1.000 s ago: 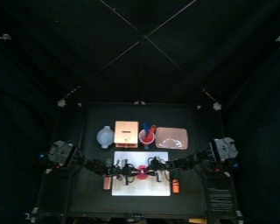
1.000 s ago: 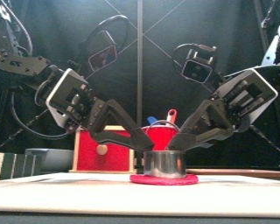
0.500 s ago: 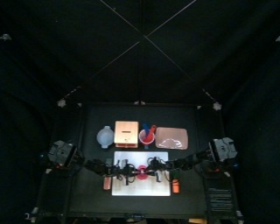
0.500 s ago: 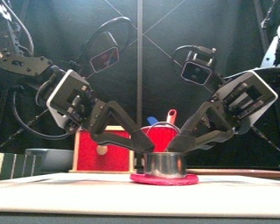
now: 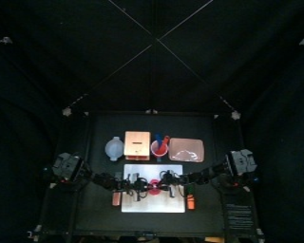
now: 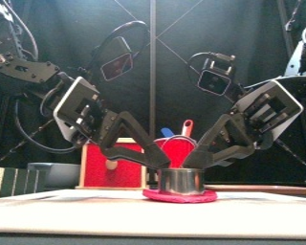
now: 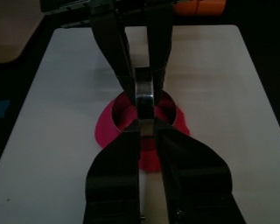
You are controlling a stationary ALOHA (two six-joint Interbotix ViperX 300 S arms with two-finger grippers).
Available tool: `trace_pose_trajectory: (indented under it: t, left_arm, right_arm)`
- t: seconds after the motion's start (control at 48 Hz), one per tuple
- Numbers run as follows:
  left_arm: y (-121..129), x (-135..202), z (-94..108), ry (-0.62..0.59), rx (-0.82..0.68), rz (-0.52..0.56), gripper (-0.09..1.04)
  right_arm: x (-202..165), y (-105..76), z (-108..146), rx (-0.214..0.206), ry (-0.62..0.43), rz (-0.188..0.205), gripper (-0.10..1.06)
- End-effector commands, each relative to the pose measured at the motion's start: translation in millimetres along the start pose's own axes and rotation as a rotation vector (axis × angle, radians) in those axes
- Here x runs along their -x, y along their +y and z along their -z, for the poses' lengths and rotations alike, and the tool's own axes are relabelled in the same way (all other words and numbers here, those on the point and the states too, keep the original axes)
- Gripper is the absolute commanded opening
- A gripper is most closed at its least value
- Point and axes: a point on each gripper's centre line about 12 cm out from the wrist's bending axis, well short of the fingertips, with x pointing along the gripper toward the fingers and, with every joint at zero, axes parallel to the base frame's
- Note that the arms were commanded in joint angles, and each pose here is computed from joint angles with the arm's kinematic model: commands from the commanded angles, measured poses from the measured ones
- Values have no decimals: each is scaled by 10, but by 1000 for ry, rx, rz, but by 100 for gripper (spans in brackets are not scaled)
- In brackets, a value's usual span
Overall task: Get the cutter from the drawer then cut the dough then place the extra dough in the bowl
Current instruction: Cut the dough
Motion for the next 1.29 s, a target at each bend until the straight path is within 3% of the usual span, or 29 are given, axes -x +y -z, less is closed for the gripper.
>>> trace_pose_trajectory:
  t: [0.021, 0.542, 0.833, 1.292]
  left_arm:
    - [-36, -73, 300, 121, -16, 15, 43]
    - [-35, -78, 453, 205, -1, 17, 43]
    - [-44, -73, 421, 200, -2, 22, 43]
    - [-24, 25, 197, 127, -3, 24, 45]
  right_arm:
    - [-53, -39, 179, -16, 67, 15, 59]
    - [-108, -38, 202, -23, 76, 19, 59]
    - [-97, -33, 177, -23, 69, 17, 59]
    - [-32, 128, -273, 1, 7, -12, 62]
